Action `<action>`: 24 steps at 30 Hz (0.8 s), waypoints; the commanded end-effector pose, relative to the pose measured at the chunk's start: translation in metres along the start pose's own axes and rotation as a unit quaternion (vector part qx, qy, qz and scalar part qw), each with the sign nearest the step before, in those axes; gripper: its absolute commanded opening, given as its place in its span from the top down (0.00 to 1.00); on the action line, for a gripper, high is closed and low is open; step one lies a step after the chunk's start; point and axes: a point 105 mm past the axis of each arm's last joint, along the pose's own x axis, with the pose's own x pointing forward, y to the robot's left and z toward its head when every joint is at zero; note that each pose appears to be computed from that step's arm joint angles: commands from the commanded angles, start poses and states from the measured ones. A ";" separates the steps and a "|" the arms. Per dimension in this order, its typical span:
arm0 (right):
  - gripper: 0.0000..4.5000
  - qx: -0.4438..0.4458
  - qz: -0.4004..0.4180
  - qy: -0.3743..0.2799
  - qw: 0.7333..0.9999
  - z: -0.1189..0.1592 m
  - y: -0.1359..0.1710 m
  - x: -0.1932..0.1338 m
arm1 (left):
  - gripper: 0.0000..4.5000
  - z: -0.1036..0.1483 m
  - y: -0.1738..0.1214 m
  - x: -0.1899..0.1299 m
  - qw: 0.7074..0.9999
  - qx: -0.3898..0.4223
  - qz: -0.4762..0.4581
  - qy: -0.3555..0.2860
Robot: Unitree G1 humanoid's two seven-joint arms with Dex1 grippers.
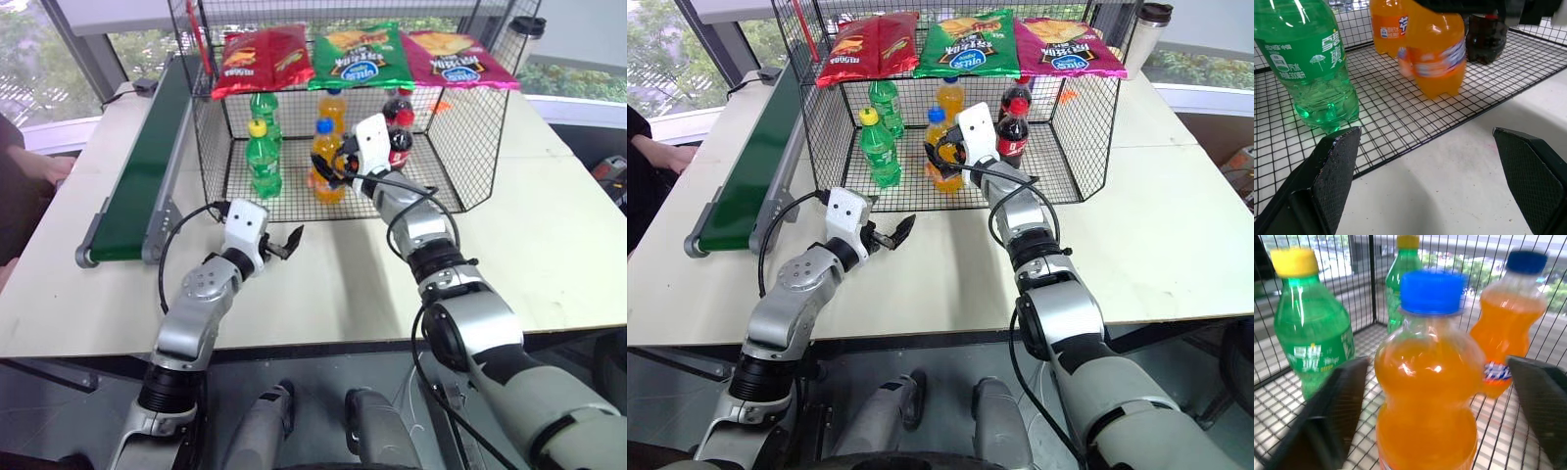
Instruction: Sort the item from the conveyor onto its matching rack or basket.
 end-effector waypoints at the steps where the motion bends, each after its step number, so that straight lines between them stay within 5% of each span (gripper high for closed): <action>1: 0.02 -0.022 0.001 -0.033 0.999 0.027 -0.005 0.002 | 0.00 0.011 0.010 0.000 1.000 0.006 0.016 -0.018; 12: 0.02 -0.052 0.024 -0.035 0.998 0.039 -0.013 -0.020 | 0.00 0.008 0.013 0.001 1.000 0.003 0.021 -0.019; 18: 0.02 -0.081 0.038 0.003 0.996 0.035 -0.028 -0.062 | 0.00 0.010 0.006 -0.001 0.999 -0.005 -0.007 -0.031; 24: 0.02 -0.043 0.137 0.060 0.988 0.007 0.008 -0.114 | 0.00 0.006 -0.001 -0.009 0.998 0.002 -0.053 -0.024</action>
